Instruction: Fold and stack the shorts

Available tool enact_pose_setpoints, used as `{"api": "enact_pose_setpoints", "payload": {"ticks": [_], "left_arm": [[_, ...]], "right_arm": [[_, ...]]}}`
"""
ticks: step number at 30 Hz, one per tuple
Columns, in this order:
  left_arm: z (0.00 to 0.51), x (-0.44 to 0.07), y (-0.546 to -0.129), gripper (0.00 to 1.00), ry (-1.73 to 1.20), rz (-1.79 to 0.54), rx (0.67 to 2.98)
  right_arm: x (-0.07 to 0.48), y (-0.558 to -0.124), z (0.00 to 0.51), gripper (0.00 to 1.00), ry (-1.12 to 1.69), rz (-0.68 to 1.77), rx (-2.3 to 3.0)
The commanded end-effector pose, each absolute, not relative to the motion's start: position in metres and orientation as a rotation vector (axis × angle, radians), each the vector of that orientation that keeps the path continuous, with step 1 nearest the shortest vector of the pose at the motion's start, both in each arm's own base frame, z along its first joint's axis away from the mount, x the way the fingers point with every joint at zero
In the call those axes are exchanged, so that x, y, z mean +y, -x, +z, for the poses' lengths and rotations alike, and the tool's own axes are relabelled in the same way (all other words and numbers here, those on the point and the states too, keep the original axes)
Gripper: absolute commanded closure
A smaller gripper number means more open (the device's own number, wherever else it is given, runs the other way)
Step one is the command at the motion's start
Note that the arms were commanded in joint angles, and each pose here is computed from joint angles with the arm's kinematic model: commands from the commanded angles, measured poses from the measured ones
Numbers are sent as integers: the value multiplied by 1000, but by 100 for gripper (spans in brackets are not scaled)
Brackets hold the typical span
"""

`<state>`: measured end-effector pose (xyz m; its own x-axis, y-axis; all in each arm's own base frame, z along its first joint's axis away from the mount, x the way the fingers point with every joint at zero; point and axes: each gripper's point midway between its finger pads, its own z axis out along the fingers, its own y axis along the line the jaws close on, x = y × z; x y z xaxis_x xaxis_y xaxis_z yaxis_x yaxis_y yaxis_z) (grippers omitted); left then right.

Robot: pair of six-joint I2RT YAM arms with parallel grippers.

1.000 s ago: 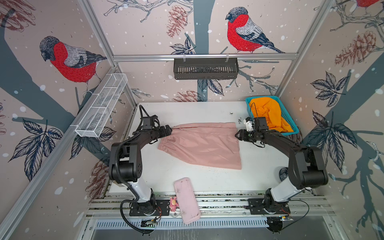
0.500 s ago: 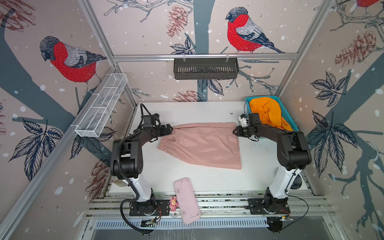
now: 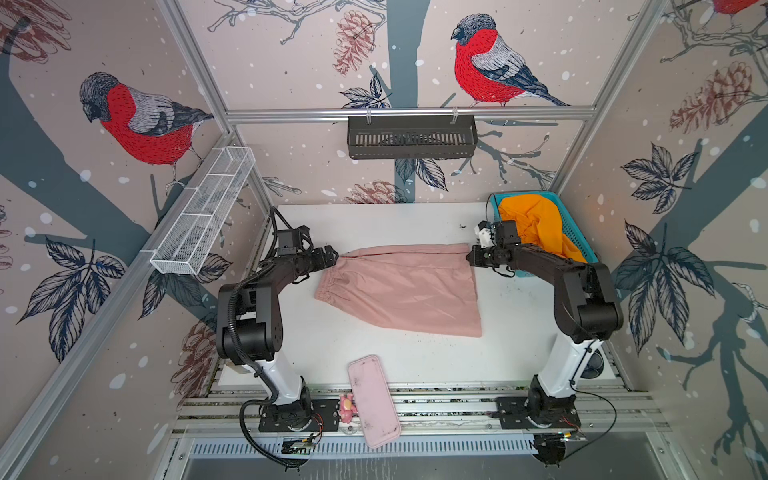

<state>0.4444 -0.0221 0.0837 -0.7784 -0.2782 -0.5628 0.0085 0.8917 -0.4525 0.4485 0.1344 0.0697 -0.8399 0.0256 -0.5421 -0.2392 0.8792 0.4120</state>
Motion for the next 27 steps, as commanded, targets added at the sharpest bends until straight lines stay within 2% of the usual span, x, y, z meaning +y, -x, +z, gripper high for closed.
{"api": "enact_pose_setpoints", "payload": {"ticks": [1, 6, 12, 17, 23, 27], "left_arm": [[85, -31, -450, 8, 143, -644, 2364], [78, -35, -453, 13, 144, -690, 2369], [84, -41, -451, 31, 164, -736, 2349], [86, -46, -446, 61, 185, -789, 2345], [89, -37, -445, 99, 226, -722, 2379], [104, -33, -441, 100, 237, -672, 2370]], "right_arm": [[137, -448, 74, 99, 168, 645, 2480], [140, -447, 75, 99, 175, 655, 2475], [142, -446, 75, 99, 179, 659, 2472], [143, -447, 78, 99, 186, 653, 2462], [140, -448, 92, 99, 191, 625, 2437], [136, -446, 105, 99, 192, 593, 2415]]}}
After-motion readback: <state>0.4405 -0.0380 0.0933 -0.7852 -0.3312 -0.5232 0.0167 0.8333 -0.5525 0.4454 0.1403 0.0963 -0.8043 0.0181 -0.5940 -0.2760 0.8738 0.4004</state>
